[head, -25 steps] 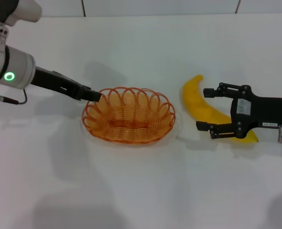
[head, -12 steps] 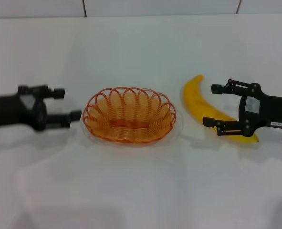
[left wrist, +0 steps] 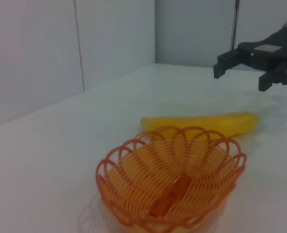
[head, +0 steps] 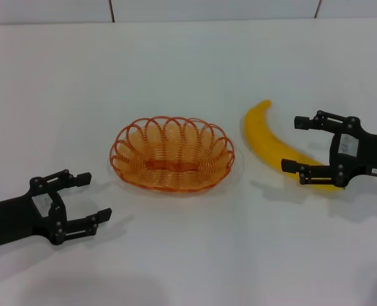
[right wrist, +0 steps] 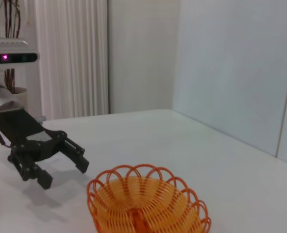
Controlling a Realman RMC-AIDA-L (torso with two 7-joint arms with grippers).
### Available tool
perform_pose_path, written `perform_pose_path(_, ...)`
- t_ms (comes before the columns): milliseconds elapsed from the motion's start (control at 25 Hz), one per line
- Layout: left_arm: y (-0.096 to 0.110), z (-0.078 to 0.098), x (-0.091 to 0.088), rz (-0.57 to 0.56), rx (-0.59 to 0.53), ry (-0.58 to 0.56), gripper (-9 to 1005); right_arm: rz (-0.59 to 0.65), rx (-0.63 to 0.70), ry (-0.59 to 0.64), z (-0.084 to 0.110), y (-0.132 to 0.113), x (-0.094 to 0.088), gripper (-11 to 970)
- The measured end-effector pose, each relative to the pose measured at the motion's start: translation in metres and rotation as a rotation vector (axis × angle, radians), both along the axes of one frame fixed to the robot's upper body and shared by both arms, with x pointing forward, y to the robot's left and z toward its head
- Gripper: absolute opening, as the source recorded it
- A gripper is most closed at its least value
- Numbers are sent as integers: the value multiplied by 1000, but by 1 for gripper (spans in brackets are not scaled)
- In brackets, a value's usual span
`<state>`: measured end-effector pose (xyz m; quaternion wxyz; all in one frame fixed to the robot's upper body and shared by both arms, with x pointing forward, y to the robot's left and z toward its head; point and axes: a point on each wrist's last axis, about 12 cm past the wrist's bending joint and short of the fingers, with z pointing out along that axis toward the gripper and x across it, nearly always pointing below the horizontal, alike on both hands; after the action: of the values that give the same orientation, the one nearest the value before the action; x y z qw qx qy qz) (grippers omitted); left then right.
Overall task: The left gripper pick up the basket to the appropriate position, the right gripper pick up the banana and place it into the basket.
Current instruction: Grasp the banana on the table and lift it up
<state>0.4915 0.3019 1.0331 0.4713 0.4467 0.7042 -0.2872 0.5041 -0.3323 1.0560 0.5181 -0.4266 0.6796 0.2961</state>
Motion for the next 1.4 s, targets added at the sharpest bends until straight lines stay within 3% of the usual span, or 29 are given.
perform_pose_path(360,-2,2,2,2,-17,-19,818,-17,-57,24,-6,3,7,801)
perform_pose_path(760,-3,2,2,5,-24,-20,818,-142,-99,142,-20,19,27,797)
perform_pose_path(1000,-3,3,2,13,-33,-23,818,-128,-92,217,-21,23,28,794)
perform_pose_path(1400,-1,3,1,20,-40,-27,818,-176,-109,238,-25,21,30,790)
